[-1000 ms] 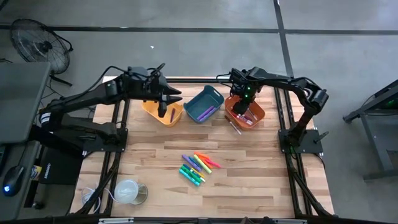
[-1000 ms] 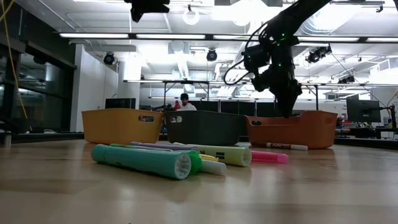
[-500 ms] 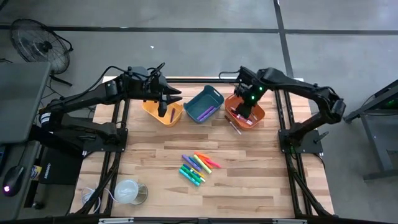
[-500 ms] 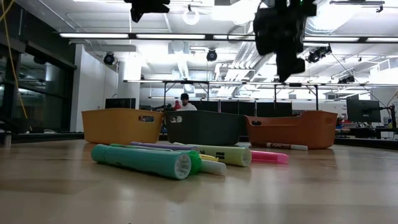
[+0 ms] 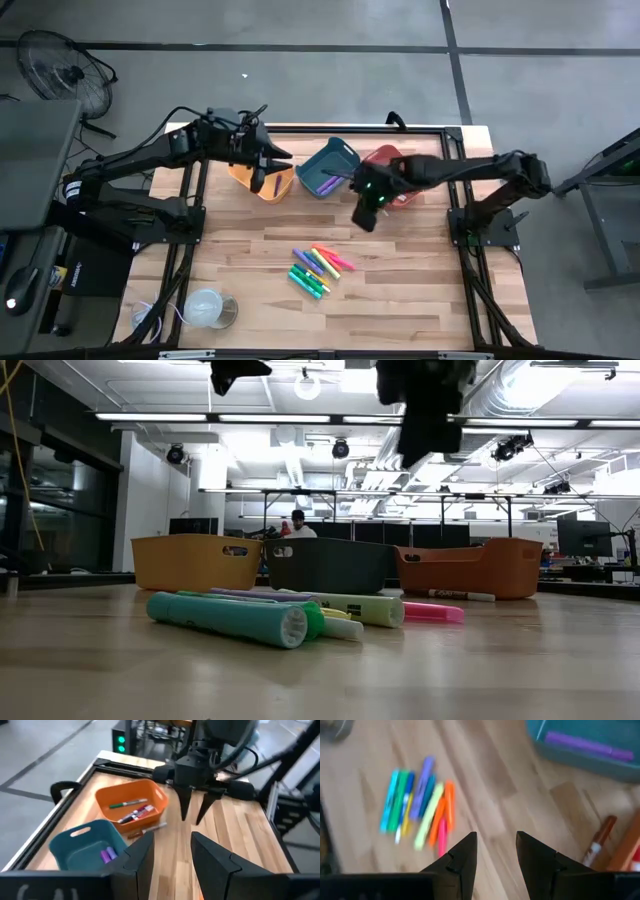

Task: Pick & Place Markers
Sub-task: Put the brown marker pen into the orange bin

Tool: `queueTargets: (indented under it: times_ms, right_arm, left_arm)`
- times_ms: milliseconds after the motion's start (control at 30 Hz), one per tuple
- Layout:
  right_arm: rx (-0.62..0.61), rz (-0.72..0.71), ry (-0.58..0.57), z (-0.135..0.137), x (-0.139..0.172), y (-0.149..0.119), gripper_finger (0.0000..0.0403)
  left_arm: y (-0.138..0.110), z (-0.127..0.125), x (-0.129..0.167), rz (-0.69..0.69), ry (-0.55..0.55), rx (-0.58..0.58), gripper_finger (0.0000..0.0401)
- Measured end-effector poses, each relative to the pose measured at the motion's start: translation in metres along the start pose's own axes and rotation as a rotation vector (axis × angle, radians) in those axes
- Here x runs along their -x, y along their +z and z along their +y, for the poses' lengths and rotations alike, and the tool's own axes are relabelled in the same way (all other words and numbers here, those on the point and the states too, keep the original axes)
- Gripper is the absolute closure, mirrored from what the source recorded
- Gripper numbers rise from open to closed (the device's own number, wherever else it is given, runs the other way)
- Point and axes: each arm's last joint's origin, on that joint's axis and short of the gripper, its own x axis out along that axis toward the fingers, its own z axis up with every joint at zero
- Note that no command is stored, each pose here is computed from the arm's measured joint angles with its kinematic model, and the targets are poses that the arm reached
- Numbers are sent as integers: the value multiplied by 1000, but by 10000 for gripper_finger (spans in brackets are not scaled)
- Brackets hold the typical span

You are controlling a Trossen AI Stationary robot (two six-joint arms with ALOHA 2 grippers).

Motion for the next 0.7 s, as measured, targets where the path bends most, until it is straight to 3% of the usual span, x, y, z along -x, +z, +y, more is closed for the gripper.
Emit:
queueTargets:
  times_ms: [100,267,533,700]
  right_arm:
    - [-128,-17,-95,9,-19,-3,277]
    - [-257,99,-277,11,-57,-19,277]
    - [-274,354,-469,-5,-115,-41,277]
    - [-274,417,-476,-12,-131,-44,271]
  left_arm:
    - [-4,-1,0,42,-30,-15,275]
    - [-11,-2,1,115,-96,-49,275]
    - [-12,-4,1,119,-151,-75,275]
    - [-12,-4,1,119,-161,-73,275]
